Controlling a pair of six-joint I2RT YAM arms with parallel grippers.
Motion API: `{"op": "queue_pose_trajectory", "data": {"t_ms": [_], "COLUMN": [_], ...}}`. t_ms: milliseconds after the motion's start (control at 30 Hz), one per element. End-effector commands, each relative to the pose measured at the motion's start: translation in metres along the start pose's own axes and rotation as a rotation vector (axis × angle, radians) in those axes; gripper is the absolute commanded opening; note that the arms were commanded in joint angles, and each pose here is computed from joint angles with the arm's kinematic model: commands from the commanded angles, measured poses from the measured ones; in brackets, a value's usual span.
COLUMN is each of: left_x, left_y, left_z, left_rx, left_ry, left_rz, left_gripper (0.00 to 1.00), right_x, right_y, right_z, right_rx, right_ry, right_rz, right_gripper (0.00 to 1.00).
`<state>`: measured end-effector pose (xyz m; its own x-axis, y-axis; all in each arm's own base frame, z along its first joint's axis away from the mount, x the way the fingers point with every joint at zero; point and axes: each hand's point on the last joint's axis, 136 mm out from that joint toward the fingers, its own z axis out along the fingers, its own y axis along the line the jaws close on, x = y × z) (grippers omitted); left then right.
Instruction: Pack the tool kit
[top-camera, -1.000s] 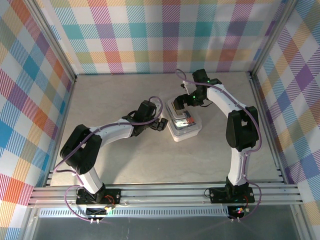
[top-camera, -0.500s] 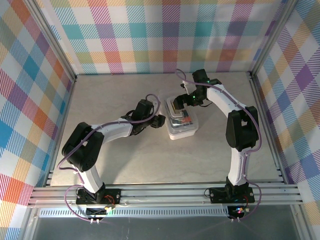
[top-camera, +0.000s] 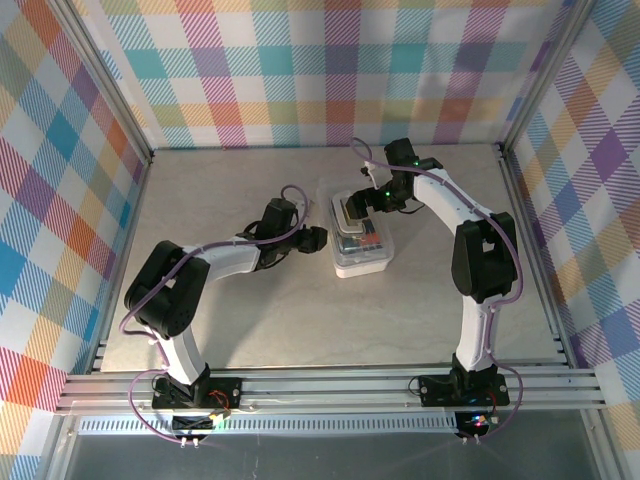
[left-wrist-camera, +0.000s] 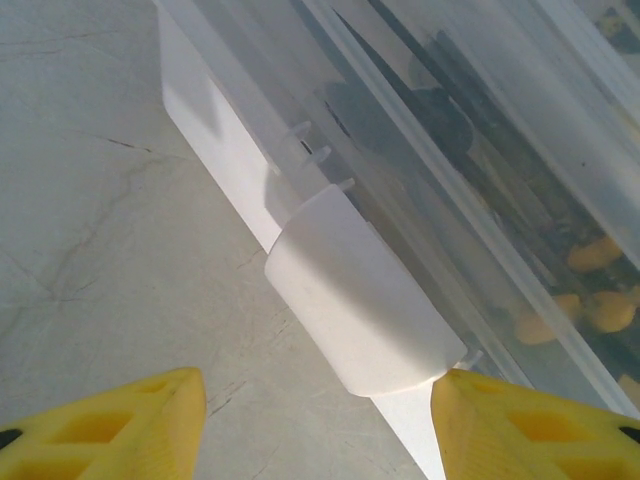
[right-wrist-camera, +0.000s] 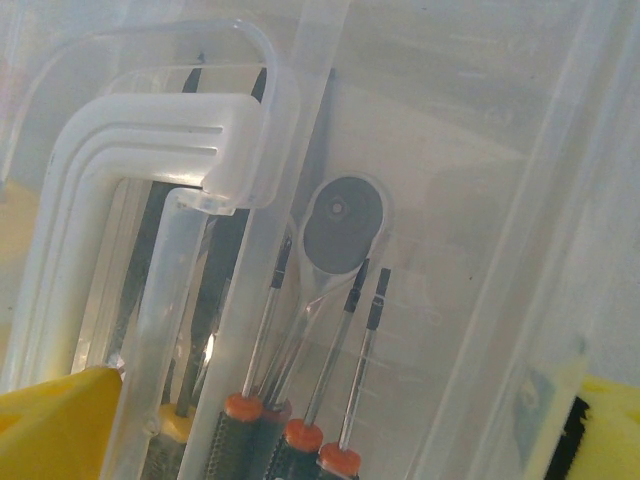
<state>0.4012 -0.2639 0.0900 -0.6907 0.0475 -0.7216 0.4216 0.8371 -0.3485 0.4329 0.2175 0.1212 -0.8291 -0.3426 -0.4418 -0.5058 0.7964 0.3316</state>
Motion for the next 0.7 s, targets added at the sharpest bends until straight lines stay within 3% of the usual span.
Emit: {"op": "queue_pose_trajectory", "data": {"t_ms": [0, 167, 667], "left_x": [-0.019, -0.023, -0.029], "left_y": [0.007, 0.005, 0.010], "left_z": [0.002, 0.003, 0.000], "left_rx": [0.024, 0.084, 0.146], "left_ry": [-0.077, -0.087, -0.101], "left_rz": [-0.053, -0.099, -0.171], "left_gripper": [0.60, 0.45, 0.29], "right_x": [0.026, 0.027, 0.027], "right_y": [0.012, 0.011, 0.011], "right_z": [0.007, 0.008, 0.007], "right_rx": [-0.052, -0.054, -0.055], "right_ry": [0.089, 0.092, 0.094], "right_rz": [0.003, 0.004, 0.005], "right_gripper": [0.99, 0.99, 0.99]}}
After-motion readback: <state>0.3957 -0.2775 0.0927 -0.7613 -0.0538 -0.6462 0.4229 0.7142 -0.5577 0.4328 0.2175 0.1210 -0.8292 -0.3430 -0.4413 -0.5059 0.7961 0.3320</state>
